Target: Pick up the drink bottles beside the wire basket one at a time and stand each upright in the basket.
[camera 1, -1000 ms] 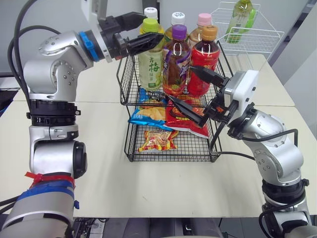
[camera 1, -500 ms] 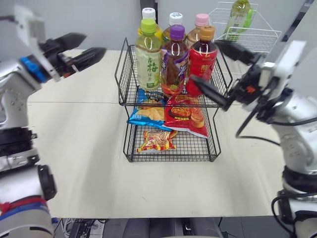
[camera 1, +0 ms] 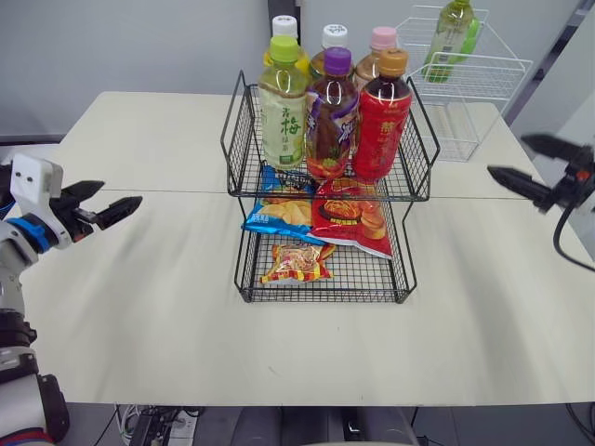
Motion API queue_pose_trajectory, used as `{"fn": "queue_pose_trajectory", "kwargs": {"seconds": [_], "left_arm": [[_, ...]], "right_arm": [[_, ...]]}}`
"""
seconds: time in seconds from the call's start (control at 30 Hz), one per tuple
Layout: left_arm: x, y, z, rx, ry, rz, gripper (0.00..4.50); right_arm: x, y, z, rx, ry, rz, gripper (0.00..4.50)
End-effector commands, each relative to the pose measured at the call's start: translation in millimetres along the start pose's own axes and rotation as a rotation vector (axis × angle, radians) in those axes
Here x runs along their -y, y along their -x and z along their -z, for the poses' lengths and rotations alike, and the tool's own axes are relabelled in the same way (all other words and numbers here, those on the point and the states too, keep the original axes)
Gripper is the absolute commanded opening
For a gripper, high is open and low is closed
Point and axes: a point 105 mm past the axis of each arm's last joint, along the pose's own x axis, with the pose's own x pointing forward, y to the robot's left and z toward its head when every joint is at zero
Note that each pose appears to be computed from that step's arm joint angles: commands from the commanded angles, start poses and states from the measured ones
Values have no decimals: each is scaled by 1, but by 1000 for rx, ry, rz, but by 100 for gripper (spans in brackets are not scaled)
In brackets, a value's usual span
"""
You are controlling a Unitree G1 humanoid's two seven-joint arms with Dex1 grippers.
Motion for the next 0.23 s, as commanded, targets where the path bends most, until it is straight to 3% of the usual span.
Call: {"fn": "queue_pose_trajectory", "kwargs": {"seconds": [0.03,0.23], "left_arm": [[3,-3,-3,8,-54,1,446],[8,-2,17,-33,-47,6,446]], "right_arm": [[-2,12,38,-146,38,-54,450],[-4,10,60,-163,31,-45,450]]}}
